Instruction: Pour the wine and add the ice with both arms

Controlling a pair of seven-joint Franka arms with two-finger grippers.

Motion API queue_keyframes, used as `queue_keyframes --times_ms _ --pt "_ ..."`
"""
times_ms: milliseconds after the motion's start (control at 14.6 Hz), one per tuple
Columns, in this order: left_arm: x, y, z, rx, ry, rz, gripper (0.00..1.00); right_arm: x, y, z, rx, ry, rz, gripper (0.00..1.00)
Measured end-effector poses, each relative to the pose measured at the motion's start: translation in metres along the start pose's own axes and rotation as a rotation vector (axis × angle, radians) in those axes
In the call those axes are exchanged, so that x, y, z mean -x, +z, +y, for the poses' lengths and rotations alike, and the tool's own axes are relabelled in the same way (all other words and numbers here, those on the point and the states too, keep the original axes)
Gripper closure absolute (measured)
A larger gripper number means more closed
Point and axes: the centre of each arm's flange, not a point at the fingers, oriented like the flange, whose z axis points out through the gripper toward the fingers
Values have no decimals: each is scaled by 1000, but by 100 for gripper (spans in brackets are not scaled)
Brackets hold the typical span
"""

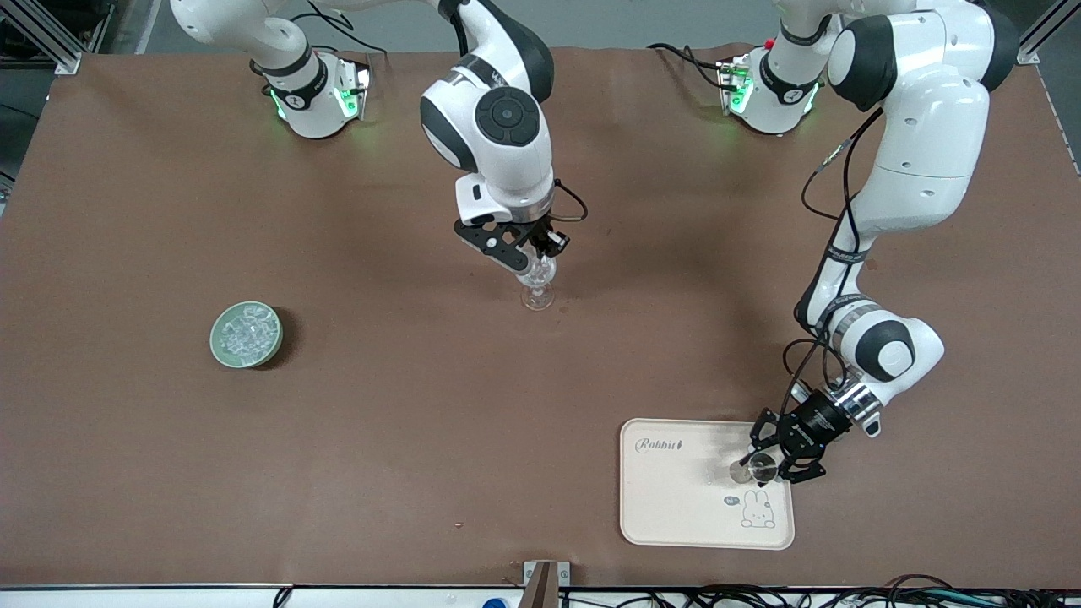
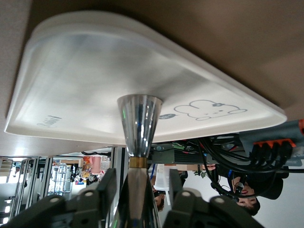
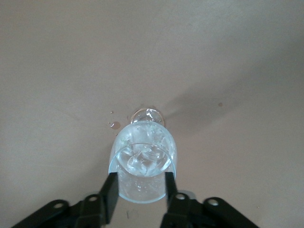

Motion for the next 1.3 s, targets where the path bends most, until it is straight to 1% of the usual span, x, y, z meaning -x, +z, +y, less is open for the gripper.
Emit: queue_keyframes --times_ms 137,205,274,342,410,479,615,684,752,821,957,1094,1231,1299 --pt "1 -9 8 11 8 3 24 0 0 0 -1 0 0 31" --pt "1 -14 12 1 27 9 15 0 -1 0 -1 0 0 22" --pt "2 -22 16 -29 61 22 6 0 -2 -1 -3 0 1 10" --pt "4 -33 21 -71 101 37 0 -2 -4 -1 -8 2 4 1" --pt "5 -47 28 -119 144 53 0 -5 -10 -2 -18 4 11 0" --pt "6 -63 37 -171 191 76 0 -10 -21 -1 -26 4 31 0" --pt "16 -95 51 -276 314 137 0 -31 -59 8 -36 3 118 0" --pt "28 -109 57 -319 381 169 0 -45 -84 17 -44 12 161 0" --pt "45 -119 61 -358 453 205 0 -62 -110 28 -56 22 196 0" --pt "67 -127 64 -394 530 251 0 -81 -135 42 -67 22 219 0" --pt "123 -140 64 -463 705 359 0 -133 -180 81 -64 -8 245 0" --pt "179 -145 57 -510 864 439 0 -188 -218 123 -58 -39 269 0" --pt "220 -140 46 -533 973 473 0 -241 -242 164 -40 -79 291 0" --pt "236 -139 42 -530 1003 471 0 -265 -249 184 -25 -102 295 0"
